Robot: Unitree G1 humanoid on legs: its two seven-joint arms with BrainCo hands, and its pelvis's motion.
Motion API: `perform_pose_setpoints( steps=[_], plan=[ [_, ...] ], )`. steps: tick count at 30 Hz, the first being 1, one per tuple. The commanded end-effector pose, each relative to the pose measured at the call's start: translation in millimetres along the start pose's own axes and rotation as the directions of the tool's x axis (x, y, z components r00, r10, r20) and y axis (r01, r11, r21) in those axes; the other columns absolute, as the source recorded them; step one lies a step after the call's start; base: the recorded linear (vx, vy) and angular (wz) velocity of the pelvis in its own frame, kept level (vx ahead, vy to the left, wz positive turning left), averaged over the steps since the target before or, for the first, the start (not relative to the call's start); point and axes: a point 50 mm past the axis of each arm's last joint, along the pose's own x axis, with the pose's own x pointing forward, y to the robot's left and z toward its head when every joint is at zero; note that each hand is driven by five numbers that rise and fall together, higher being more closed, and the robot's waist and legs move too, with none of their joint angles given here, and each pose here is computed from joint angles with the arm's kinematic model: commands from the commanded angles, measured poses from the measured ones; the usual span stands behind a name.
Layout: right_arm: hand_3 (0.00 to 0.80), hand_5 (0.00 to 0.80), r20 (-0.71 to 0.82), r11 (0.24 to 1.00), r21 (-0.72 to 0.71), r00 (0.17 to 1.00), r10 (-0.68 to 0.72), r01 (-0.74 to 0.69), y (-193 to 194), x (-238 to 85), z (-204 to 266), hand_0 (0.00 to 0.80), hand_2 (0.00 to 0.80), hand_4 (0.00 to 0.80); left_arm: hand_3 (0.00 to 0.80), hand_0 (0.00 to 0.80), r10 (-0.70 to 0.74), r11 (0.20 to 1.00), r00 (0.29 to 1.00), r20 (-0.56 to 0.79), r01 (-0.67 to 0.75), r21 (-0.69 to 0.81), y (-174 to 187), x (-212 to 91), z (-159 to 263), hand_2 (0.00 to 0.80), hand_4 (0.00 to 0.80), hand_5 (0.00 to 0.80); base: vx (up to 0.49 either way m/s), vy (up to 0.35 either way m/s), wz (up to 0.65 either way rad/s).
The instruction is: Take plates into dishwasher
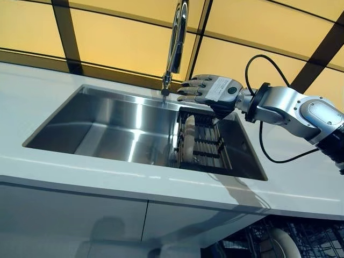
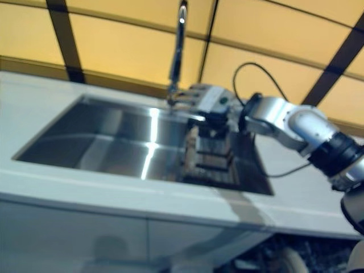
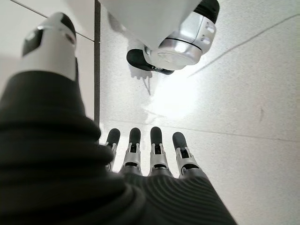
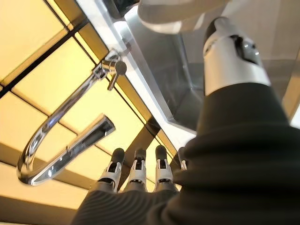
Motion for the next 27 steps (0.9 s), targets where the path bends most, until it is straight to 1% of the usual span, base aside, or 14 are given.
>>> perform_pose_setpoints(
  steps=[1, 6, 14, 27],
  plan=[
    [0.000, 0.000, -0.047, 0.999, -0.039, 0.999, -0.028, 0.026, -7.2, -4.0, -13.2, 0.000, 0.000, 0.000, 0.000, 0.000, 0.010, 1.000, 0.999, 0.051, -0.011, 0.008, 9.0, 1.9, 15.0, 0.000, 0.000, 0.000, -0.033, -0.021, 0.10],
    [0.000, 0.000, -0.042, 0.998, -0.056, 0.999, -0.006, 0.003, -2.0, -4.4, -12.4, 0.000, 0.000, 0.000, 0.000, 0.000, 0.011, 1.000, 0.998, 0.064, -0.011, 0.002, 9.3, 1.9, 16.8, 0.000, 0.000, 0.000, -0.010, -0.005, 0.05],
    [0.000, 0.000, -0.040, 0.999, -0.043, 0.999, -0.008, 0.006, 2.3, -5.9, -10.4, 0.000, 0.000, 0.000, 0.000, 0.000, 0.012, 1.000, 0.997, 0.075, -0.012, 0.001, 10.4, 1.9, 19.2, 0.000, 0.000, 0.000, -0.002, -0.002, 0.00],
    [0.000, 0.000, -0.024, 0.998, -0.062, 1.000, 0.000, -0.001, 6.5, -5.0, -6.5, 0.000, 0.000, 0.000, 0.000, 0.000, 0.007, 1.000, 0.995, 0.095, -0.006, -0.009, 7.9, 1.6, 25.2, 0.000, 0.000, 0.000, -0.012, 0.001, 0.00]
  ],
)
